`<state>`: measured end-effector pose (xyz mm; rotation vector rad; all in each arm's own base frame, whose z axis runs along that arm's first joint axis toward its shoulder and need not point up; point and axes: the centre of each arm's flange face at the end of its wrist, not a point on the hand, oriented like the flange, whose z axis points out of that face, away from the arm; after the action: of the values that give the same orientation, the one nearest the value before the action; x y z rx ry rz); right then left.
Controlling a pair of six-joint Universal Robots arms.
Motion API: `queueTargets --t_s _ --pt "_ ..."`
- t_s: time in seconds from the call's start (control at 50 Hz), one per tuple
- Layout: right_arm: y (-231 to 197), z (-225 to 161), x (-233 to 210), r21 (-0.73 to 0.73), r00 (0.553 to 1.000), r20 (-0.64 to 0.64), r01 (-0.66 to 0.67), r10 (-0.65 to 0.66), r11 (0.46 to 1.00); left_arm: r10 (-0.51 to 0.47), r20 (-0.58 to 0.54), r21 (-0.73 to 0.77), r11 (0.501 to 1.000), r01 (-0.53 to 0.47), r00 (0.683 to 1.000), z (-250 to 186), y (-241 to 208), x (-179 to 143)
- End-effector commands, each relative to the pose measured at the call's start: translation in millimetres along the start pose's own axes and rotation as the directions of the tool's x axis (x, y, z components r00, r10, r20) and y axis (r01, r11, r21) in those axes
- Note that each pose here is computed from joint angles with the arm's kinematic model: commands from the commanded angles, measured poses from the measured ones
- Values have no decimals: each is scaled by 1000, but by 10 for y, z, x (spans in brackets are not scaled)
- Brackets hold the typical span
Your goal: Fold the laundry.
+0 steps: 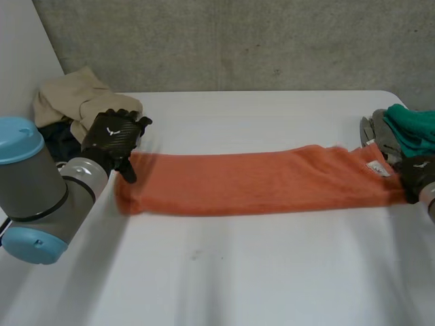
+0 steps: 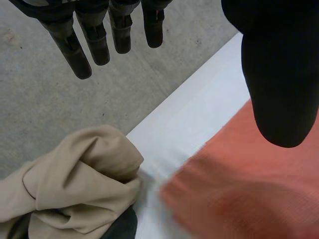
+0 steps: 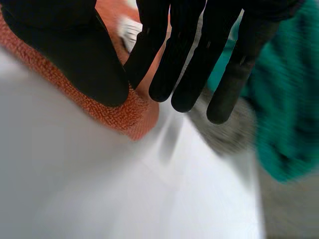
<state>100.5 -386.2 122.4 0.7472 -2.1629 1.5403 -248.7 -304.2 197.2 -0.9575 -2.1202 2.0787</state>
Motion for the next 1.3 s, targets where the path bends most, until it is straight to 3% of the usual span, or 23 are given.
queueTargets --t_s 0.02,0.14,0.22,0.24,0.28,0.36,0.38,0.44,0.46,0.52,0.56,0.62,0.74,0.84,0.9,0.98,1.06,1.14,1.3 --pt "-23 -98 707 -39 967 -209 143 -148 989 0 14 30 1000 -1 1000 -120 -129 -50" --pt "-102 -77 832 -56 926 -242 286 -291 957 -10 16 34 999 9 1000 -168 -153 -58" --pt "-562 -159 397 121 932 -186 335 -310 934 -27 14 28 999 27 1000 -179 -139 -52" --pt "-812 -233 137 240 936 -155 347 -317 907 -31 14 27 999 30 999 -181 -135 -50" --pt "-1000 -322 -98 340 936 -126 352 -329 872 -39 13 26 999 38 999 -190 -133 -47" --pt "-1481 -735 -802 619 918 -37 331 -394 712 -41 15 31 999 40 999 -218 -156 -54" --pt "-1609 -934 -1074 700 904 -2 308 -429 645 -41 16 33 999 40 999 -227 -162 -55" --pt "-1736 -1289 -1537 802 870 64 247 -490 543 -40 17 35 999 40 999 -256 -176 -57" --pt "-1705 -1454 -1843 836 838 114 209 -534 506 -40 17 35 999 40 999 -263 -178 -57" --pt "-1585 -1665 -2299 863 778 195 153 -598 481 -41 11 33 999 40 999 -277 -168 -38" --pt "-1418 -1786 -2631 862 723 258 127 -641 490 -40 10 33 999 40 999 -280 -171 -29" --pt "-1281 -1838 -2818 832 690 312 134 -654 538 -40 6 36 999 39 999 -281 -180 -19" --pt "-1302 -1754 -2608 728 776 305 184 -553 660 -37 -11 61 997 37 999 -278 -250 41" --pt "-1511 -1699 -1928 635 882 361 6 -304 772 -26 -50 119 992 31 998 -303 -401 202" --pt "-1446 -1631 -1701 547 895 417 -107 -159 830 -18 -84 152 988 31 996 -326 -480 338" --pt "-1187 -1551 -1637 396 877 479 -169 -46 903 -13 -121 171 985 34 993 -346 -518 492" --pt "-881 -1334 -1480 259 896 445 -133 4 957 -9 -169 160 986 37 986 -348 -472 674" --pt "-591 -1083 -1306 177 930 368 -60 -10 982 -2 -204 174 984 38 979 -380 -507 803" --pt "-552 -973 -1206 248 956 284 8 -80 969 25 -318 203 978 42 948 -235 -446 1412"
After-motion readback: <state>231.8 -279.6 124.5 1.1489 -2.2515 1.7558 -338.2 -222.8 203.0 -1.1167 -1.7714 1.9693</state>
